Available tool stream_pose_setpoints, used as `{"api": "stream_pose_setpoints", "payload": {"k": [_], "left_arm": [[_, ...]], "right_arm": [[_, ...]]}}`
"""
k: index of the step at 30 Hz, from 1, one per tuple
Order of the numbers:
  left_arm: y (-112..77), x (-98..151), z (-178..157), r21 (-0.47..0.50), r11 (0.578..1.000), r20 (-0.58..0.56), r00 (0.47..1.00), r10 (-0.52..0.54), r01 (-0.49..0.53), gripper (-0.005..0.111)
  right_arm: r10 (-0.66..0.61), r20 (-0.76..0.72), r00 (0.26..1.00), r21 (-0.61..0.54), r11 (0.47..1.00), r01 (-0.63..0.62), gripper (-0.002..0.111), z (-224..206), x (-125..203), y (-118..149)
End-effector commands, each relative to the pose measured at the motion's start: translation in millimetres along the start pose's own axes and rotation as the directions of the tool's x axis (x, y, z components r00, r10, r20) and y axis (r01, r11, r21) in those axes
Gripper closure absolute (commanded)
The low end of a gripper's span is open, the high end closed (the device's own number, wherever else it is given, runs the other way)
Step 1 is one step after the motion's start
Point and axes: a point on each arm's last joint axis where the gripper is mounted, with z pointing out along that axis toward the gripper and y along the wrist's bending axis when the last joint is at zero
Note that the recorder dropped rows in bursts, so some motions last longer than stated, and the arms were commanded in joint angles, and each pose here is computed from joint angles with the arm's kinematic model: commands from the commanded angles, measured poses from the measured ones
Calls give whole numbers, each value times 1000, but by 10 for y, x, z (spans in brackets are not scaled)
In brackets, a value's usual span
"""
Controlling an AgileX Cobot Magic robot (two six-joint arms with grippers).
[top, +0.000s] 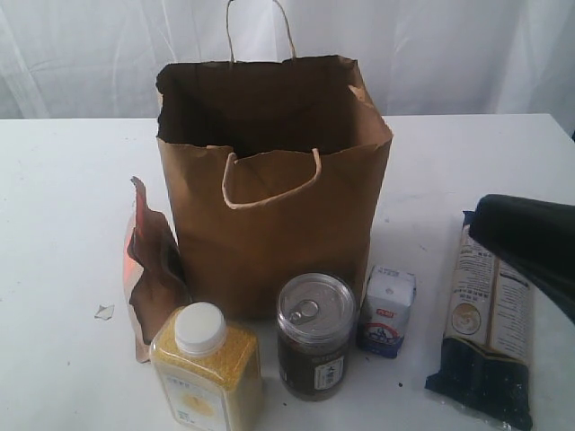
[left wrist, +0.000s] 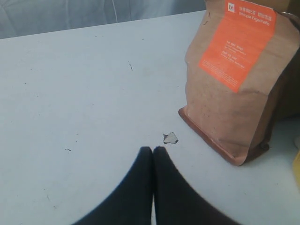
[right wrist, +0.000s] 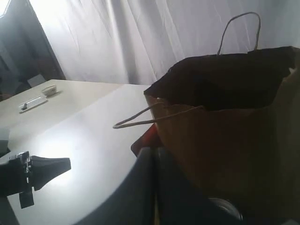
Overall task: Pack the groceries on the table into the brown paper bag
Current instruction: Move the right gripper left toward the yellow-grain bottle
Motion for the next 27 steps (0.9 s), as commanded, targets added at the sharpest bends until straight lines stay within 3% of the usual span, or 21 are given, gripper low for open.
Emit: {"api": "stream_pose_setpoints", "payload": {"k": [1,12,14,17,19,21,27], "left_arm": [[1,10,-2,-2,1000,3,1000,-6,6,106],[1,10,-2,-2,1000,3,1000,-6,6,106],[1,10,-2,-2,1000,3,1000,-6,6,106],[1,10,-2,-2,1000,3,1000,-6,6,106],[1,10,-2,-2,1000,3,1000,-6,6,106],[1,10,-2,-2,1000,3,1000,-6,6,106],[1,10,-2,-2,1000,3,1000,-6,6,106]], "right_arm": [[0,-11,1000,30,1000,1,108,10,38,-42],[-85,-56,995,64,994,89,108,63,152,-141],[-183,-94,979,63,980,189,108,117,173,-194],[-439,-147,886,235,855,462,108,133,117,-408],[-432,-158,888,408,790,457,108,77,50,-552],[-406,-148,902,480,767,425,108,45,22,-608],[-408,-150,900,486,763,427,108,42,20,-613]]}}
